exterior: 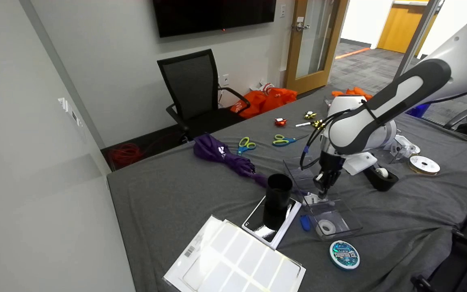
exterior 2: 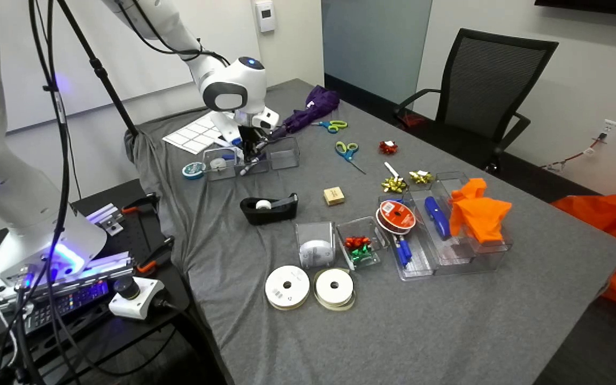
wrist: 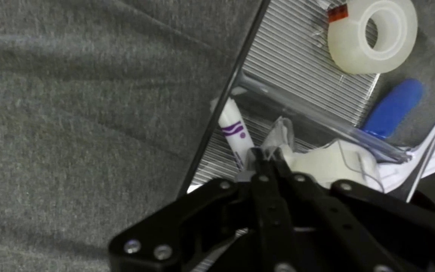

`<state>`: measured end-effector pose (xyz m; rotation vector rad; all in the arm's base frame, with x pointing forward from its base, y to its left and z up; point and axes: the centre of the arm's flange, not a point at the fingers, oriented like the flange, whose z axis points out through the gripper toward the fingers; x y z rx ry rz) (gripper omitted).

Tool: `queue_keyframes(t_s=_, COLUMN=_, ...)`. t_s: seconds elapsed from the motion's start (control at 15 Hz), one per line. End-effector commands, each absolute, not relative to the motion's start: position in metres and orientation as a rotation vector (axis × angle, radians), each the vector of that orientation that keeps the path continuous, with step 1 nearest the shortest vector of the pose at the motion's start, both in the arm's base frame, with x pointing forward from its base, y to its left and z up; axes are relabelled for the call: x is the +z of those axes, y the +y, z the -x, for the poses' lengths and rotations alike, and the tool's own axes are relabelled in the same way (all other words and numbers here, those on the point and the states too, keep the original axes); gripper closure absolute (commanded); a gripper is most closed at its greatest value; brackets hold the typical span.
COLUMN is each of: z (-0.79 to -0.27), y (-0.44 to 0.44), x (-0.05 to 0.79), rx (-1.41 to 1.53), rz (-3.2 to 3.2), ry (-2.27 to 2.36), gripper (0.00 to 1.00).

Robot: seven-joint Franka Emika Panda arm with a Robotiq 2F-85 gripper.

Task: Move the tap dispenser to the furthest compartment on the tray

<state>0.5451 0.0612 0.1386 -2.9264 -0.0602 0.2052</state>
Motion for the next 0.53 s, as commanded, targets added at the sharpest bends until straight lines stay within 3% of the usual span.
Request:
queue_keyframes(t_s=0.0, z=-0.546, y=0.062, x=0.129, rx=0.175, rz=2.913, ry=-0.039, gripper=0.99)
queue_keyframes(t_s=0.47, z=-0.542, y=0.070, x=0.152, rx=0.170, rz=2.906, ry=-0.024, gripper=0.99)
